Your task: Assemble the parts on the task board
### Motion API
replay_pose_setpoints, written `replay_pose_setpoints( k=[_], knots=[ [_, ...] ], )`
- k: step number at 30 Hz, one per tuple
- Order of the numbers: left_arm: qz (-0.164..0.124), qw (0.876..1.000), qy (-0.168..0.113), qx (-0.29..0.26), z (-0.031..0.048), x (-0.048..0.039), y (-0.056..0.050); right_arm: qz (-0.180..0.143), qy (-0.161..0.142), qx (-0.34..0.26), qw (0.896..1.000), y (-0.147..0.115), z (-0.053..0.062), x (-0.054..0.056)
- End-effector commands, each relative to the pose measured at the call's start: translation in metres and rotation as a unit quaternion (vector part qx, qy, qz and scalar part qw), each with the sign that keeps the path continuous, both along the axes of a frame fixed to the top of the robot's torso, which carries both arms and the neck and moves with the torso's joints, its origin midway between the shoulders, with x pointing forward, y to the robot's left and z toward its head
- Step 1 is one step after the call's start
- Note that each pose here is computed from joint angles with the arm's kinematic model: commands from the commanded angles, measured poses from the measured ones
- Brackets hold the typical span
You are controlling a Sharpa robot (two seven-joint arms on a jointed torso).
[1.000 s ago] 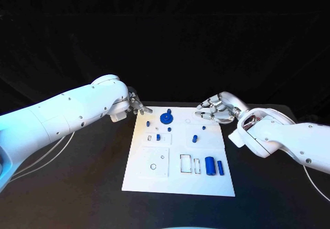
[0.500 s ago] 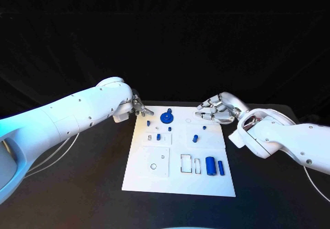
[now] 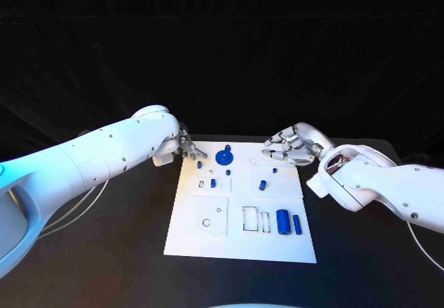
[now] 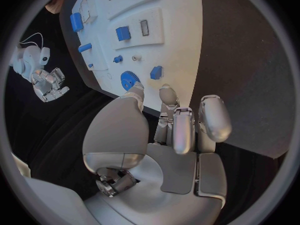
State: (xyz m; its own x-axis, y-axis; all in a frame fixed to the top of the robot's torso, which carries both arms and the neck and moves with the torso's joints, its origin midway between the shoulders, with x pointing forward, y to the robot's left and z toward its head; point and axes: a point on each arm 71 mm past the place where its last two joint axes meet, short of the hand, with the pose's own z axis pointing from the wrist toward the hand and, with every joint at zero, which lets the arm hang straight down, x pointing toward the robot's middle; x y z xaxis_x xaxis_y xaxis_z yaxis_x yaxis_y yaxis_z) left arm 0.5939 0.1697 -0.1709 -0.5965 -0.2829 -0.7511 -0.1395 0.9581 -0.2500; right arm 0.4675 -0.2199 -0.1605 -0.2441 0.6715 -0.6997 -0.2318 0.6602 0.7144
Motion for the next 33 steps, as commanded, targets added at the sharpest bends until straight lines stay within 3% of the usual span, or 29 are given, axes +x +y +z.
replay_pose_setpoints(
  k=[1, 33],
  knots=[
    [-0.018, 1.0, 0.015, 0.004, -0.002, -0.0017, -0.0033, 0.009, -0.001, -0.002, 1.0, 0.0018, -0.0003, -0.0005],
    [-0.023, 0.999, 0.025, 0.006, -0.0061, -0.0029, -0.0079, 0.011, 0.0, -0.001, 1.0, 0.0032, -0.0005, -0.0002]
  ],
)
